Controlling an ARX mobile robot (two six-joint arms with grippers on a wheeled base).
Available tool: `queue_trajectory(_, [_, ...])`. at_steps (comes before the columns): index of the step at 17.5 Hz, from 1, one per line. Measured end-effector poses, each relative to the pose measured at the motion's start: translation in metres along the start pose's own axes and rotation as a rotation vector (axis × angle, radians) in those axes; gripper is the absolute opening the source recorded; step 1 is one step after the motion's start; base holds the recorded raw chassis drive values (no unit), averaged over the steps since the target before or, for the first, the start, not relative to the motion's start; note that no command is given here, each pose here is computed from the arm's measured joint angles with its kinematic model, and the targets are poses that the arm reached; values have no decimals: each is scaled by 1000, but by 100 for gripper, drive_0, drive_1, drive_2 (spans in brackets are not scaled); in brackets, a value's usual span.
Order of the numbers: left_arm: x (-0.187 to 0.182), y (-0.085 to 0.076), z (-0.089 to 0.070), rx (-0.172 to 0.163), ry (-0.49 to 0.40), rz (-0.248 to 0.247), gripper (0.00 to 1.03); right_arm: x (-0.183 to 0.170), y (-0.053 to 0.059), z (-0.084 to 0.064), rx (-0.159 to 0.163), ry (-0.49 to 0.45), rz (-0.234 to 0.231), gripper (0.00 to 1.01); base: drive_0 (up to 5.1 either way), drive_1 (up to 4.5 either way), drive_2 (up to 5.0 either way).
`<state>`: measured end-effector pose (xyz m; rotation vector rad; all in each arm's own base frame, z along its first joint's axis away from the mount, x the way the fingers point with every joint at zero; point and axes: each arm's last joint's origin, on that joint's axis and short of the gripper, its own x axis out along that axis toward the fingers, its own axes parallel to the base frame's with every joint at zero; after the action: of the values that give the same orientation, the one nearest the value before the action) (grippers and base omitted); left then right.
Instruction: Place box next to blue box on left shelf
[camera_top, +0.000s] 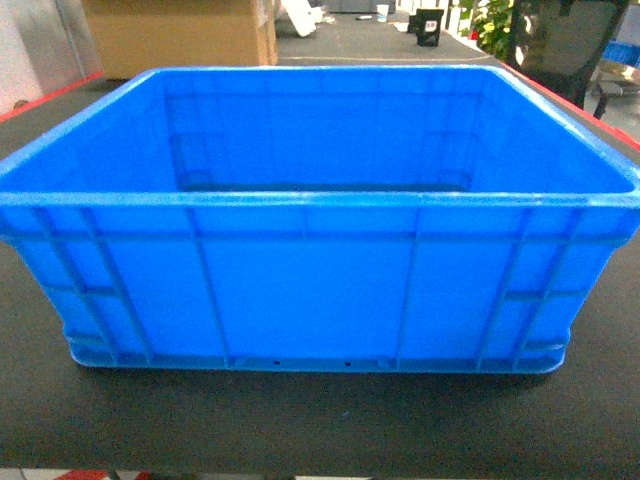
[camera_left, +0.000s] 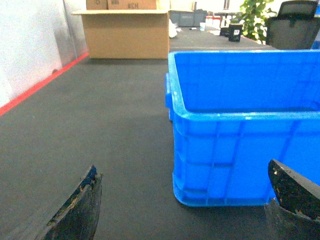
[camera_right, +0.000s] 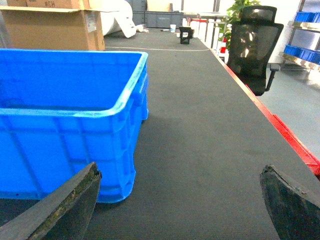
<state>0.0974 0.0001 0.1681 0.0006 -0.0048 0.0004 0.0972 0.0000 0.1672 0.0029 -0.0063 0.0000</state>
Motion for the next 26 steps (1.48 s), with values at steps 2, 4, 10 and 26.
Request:
queue_trajectory(2, [0, 0, 1, 0, -6, 1, 98, 0, 0, 1, 0, -6, 0, 98, 0, 0, 0])
queue_trajectory(4, [0, 0, -1, 0, 7, 0, 98, 0, 0, 0, 0, 3, 0, 98, 0, 0, 0])
queue_trajectory(10, [0, 0, 0, 0, 5, 0, 98, 0, 0, 0, 0, 4, 0, 98, 0, 0, 0])
queue_trajectory(26, [74, 16, 78, -23, 0, 164, 98, 62, 17, 65, 112, 90, -70, 98, 0, 0, 0])
